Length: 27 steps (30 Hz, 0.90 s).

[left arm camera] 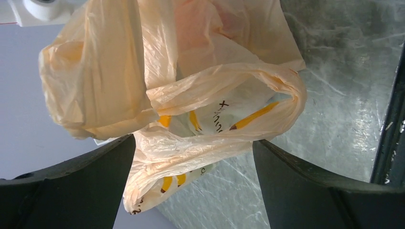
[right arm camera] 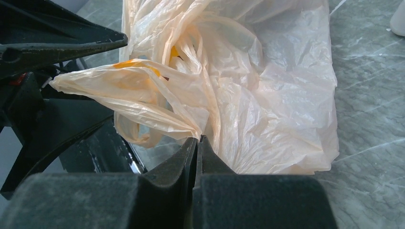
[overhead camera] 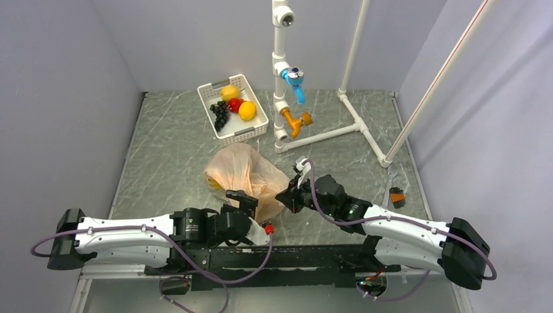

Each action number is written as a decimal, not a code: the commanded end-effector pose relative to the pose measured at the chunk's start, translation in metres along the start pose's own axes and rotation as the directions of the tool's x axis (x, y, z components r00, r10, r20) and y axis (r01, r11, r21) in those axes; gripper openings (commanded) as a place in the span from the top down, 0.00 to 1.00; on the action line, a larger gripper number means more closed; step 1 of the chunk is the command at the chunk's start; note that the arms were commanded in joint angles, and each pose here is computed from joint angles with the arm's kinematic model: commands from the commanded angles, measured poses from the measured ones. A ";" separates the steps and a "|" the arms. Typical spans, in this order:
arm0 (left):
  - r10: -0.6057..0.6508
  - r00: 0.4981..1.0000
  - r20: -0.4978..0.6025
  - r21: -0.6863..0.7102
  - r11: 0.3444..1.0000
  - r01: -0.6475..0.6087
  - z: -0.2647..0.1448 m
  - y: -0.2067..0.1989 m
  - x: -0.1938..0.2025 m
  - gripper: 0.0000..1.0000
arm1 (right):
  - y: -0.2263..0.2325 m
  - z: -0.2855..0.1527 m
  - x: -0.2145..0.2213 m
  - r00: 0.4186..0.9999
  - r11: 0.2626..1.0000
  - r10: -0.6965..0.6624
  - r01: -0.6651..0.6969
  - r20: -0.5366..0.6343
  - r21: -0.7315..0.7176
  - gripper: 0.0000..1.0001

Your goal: Take the fake fruits out of the plastic bag

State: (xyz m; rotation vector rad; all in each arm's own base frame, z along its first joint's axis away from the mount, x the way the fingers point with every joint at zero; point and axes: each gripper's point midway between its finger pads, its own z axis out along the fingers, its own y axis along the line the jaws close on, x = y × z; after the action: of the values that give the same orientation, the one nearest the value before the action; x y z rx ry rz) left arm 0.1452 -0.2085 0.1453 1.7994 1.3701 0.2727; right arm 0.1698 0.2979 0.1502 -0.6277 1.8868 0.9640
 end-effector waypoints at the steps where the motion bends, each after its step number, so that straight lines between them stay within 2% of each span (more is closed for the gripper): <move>1: 0.050 0.998 0.027 0.037 0.998 -0.051 0.008 -0.008 0.004 0.01 | -0.003 0.005 -0.014 0.999 1.000 -0.001 0.000 0.038 0.027 0.97; 6: 0.052 0.999 0.016 -0.008 0.999 -0.052 0.019 -0.008 0.013 0.03 | 0.000 0.003 -0.019 0.999 1.000 0.009 -0.010 0.047 0.026 0.97; 13: -0.161 0.985 0.068 0.061 0.986 0.157 -0.013 -0.005 0.007 0.01 | -0.003 0.003 -0.021 1.000 0.999 -0.009 0.008 0.027 0.044 0.97; 15: -0.185 0.979 0.088 0.051 0.982 0.181 -0.021 0.000 0.007 0.01 | -0.004 0.003 -0.020 0.999 0.999 -0.022 0.021 0.027 0.046 0.97; 18: -0.163 0.981 0.108 0.015 0.987 0.162 -0.025 0.009 0.007 0.00 | -0.010 0.001 -0.023 0.999 0.997 -0.015 0.011 0.039 0.079 0.97; 23: -0.069 0.996 0.063 -0.011 0.998 0.070 -0.021 0.010 0.018 0.01 | -0.007 -0.002 -0.024 0.998 0.998 0.015 -0.019 0.056 0.057 0.97; 27: 0.011 0.998 0.056 -0.133 0.991 -0.004 -0.007 0.023 0.016 0.00 | -0.010 -0.001 -0.022 0.998 0.998 0.020 -0.024 0.054 0.063 0.97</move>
State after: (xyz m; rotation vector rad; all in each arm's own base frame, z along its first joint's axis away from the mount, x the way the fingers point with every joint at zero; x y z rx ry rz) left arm 0.1453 -0.1859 0.1546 1.7336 1.3750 0.1812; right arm 0.1813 0.2896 0.1489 -0.5809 1.9220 0.8943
